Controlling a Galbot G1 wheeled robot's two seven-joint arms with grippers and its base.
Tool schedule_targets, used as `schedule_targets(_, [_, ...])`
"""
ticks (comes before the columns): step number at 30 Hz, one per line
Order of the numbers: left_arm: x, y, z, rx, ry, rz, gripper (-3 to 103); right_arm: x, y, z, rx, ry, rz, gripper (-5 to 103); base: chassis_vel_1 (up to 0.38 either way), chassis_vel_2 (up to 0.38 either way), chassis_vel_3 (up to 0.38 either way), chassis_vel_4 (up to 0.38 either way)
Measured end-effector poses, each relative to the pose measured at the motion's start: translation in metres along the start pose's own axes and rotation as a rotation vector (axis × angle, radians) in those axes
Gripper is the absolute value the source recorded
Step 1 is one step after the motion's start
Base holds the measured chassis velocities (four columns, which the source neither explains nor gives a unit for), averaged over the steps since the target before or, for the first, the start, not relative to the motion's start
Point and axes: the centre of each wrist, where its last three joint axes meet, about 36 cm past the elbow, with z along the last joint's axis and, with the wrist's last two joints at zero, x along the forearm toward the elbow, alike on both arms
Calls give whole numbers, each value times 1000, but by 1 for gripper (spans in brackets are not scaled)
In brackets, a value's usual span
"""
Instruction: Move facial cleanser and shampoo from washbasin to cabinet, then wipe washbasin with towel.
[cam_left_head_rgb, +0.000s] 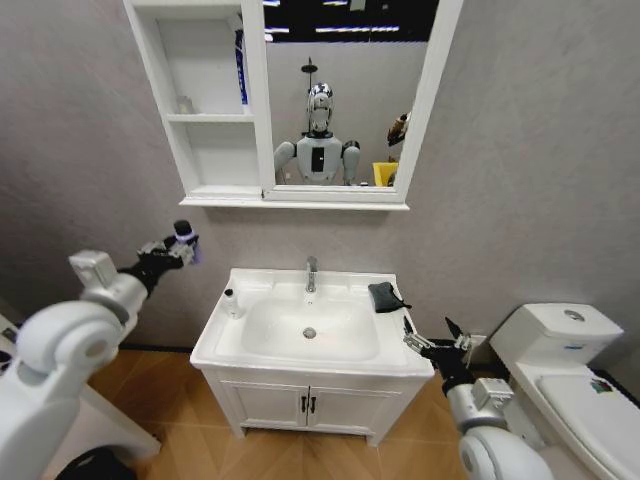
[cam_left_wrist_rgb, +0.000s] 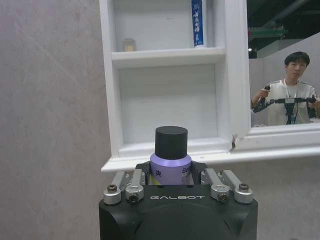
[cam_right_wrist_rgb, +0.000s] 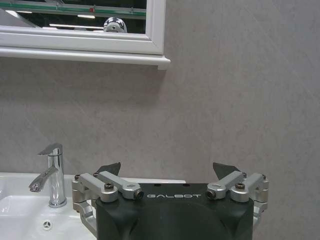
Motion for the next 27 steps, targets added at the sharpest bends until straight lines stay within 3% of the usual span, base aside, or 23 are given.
schedule_targets(7, [-56,7,-52,39,-50,32,43,1,0,-2,6,-2,-4,100,0,0,0,0])
schedule_targets(8, [-56,7,-52,39,-50,32,43,1,0,-2,6,-2,-4,100,0,0,0,0])
schedule_targets(10, [-100,9,-56,80,-18,29,43,1,-1,-3,11,-3,-5,100,0,0,0,0])
schedule_targets(11, [-100,9,-56,80,-18,29,43,1,-1,-3,11,-3,-5,100,0,0,0,0])
schedule_targets(15, [-152,9,-54,118,13,29,43,3,-1,0,9,0,1,100,0,0,0,0])
schedule_targets(16, [-152,9,-54,118,13,29,43,3,-1,0,9,0,1,100,0,0,0,0])
schedule_targets(17, [-176,11,-56,124,2,28,43,5,-2,3,9,1,7,100,0,0,0,0])
schedule_targets(21, [-213,13,-65,157,-7,20,43,5,-5,6,15,4,17,100,0,0,0,0])
schedule_targets(27, [-243,20,-71,129,25,-5,43,4,-7,10,17,6,20,100,0,0,0,0])
